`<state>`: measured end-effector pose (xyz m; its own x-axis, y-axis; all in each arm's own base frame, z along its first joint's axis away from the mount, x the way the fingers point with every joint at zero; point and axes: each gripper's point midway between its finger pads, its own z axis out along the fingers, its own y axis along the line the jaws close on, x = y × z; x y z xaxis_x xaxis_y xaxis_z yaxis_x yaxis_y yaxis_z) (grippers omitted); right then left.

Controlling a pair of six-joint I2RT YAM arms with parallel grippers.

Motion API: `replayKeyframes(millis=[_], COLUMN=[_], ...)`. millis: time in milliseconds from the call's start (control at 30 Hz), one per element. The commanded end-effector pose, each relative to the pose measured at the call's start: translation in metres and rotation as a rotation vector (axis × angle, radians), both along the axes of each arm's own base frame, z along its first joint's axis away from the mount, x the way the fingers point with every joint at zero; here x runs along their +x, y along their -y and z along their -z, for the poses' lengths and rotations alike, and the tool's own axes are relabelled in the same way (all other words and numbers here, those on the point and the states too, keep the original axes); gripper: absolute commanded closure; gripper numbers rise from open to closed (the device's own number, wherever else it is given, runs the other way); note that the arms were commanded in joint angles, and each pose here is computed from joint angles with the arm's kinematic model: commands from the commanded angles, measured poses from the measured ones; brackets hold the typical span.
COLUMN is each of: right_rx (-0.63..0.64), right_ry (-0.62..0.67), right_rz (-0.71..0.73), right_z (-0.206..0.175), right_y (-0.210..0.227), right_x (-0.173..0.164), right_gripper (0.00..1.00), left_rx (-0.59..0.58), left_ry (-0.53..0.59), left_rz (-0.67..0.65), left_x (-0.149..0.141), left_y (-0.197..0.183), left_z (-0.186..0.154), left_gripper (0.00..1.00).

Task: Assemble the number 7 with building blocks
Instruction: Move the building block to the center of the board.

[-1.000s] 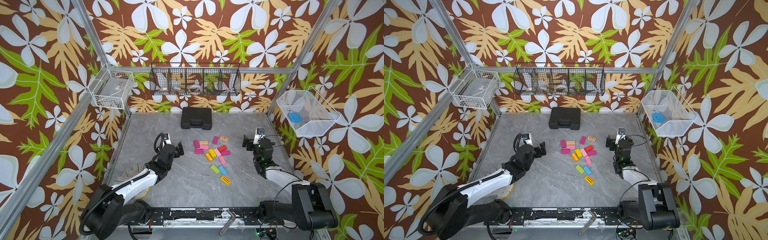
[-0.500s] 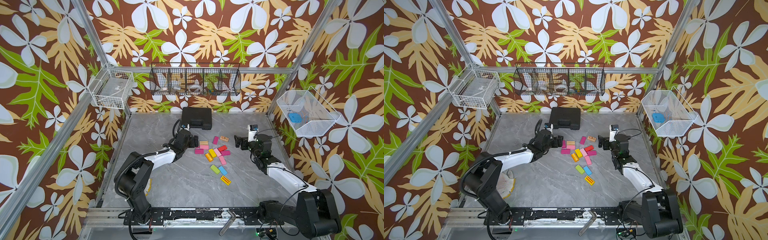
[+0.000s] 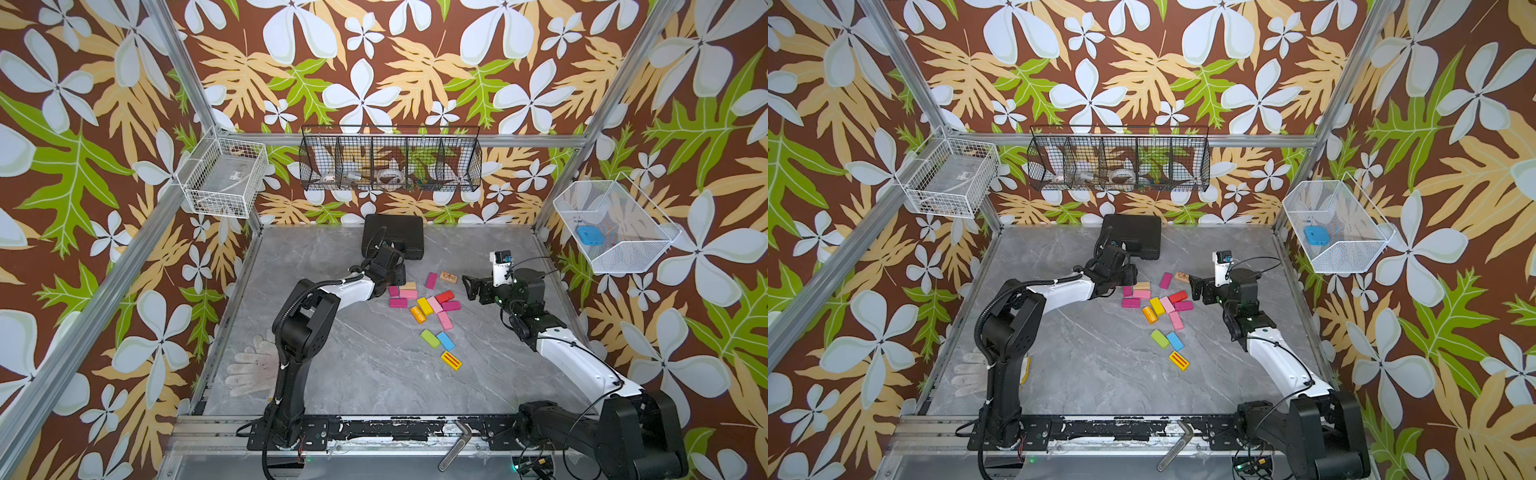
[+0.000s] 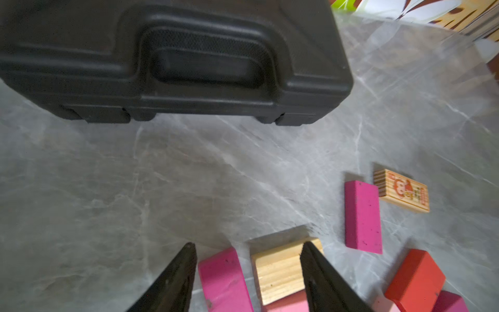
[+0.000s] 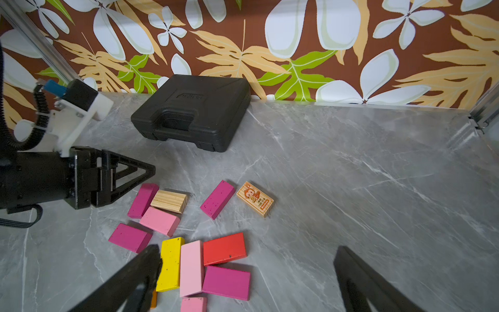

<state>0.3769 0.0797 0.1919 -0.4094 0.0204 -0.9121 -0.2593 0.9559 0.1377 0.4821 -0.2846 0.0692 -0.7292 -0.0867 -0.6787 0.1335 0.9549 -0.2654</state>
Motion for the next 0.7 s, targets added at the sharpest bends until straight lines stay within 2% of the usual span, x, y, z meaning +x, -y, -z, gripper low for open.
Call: replayKeyframes(millis=[0, 300, 533, 667], right_rx=[-0.009, -0.018, -0.020, -0.020], right_ry=[0.006, 0.005, 0.002, 0.004], right_rz=[-0.017, -0.021, -0.021, -0.021], right_z=[-0.003, -0.003, -0.003, -0.003], right_y=[-0.002, -0.002, -0.002, -0.002], right_x=[0.000, -0.001, 0.000, -0.001], right_gripper=[0.00, 0.01, 0.01, 0.01], left_rx=[0.050, 0.110, 0.144, 0.193], left_ry=[-0.091, -0.168, -0.191, -0.192], left_rz=[-0.011, -0.036, -0.023, -0.035], left_x=[-0.008, -0.016, -0.023, -0.026], left_y=[-0.005, -0.014, -0.019, -0.029], left_z=[0.019, 0.040, 0.047, 0.048], left_gripper=[0.41, 0.48, 0.49, 0.55])
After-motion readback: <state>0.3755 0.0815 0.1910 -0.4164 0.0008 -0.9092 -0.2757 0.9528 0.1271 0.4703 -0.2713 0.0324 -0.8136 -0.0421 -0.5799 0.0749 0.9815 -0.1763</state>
